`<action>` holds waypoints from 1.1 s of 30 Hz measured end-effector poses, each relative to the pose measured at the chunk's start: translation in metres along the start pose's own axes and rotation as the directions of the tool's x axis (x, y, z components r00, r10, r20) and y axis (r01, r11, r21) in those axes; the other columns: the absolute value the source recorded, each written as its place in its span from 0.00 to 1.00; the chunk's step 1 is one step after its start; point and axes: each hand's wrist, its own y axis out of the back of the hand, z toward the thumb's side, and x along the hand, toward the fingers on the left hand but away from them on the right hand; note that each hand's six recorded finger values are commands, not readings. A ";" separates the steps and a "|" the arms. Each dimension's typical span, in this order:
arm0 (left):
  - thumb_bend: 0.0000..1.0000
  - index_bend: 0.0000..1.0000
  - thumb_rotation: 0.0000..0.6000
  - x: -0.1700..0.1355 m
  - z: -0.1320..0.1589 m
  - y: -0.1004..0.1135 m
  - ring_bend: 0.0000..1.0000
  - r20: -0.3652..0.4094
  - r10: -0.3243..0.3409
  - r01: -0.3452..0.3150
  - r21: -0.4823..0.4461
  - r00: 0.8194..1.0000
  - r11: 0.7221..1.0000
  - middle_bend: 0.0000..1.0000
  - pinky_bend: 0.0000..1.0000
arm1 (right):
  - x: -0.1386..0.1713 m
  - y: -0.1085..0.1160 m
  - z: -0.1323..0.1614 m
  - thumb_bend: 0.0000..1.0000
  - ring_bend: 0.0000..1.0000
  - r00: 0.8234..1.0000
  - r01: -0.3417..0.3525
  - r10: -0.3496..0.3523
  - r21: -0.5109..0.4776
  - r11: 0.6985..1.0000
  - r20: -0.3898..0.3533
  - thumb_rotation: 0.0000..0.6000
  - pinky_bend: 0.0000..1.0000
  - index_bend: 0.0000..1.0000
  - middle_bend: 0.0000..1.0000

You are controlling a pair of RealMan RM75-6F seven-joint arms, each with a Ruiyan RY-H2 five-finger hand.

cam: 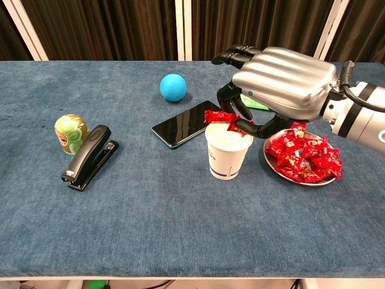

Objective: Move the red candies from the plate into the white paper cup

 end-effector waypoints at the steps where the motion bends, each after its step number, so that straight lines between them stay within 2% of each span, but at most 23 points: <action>1: 0.06 0.18 1.00 0.000 0.000 0.000 0.13 -0.001 0.000 0.000 0.000 1.000 1.000 0.15 0.25 | 0.000 -0.001 0.000 0.45 0.05 1.000 -0.001 0.001 -0.001 1.000 0.000 1.00 0.00 0.78 0.59; 13: 0.06 0.18 1.00 0.000 -0.001 -0.003 0.13 -0.003 -0.007 0.007 -0.002 1.000 1.000 0.15 0.25 | 0.002 -0.004 -0.003 0.39 0.05 1.000 -0.025 0.025 0.000 1.000 0.001 1.00 0.00 0.71 0.58; 28: 0.06 0.18 1.00 0.000 -0.002 -0.005 0.13 -0.009 -0.014 0.014 0.000 1.000 1.000 0.16 0.25 | 0.002 -0.002 -0.004 0.36 0.03 1.000 -0.027 0.027 -0.004 1.000 -0.001 1.00 0.00 0.58 0.48; 33: 0.06 0.18 1.00 0.001 -0.002 -0.005 0.13 -0.010 -0.016 0.016 0.000 1.000 1.000 0.16 0.25 | 0.002 -0.002 -0.005 0.35 0.03 1.000 -0.029 0.029 -0.005 1.000 -0.001 1.00 0.00 0.50 0.43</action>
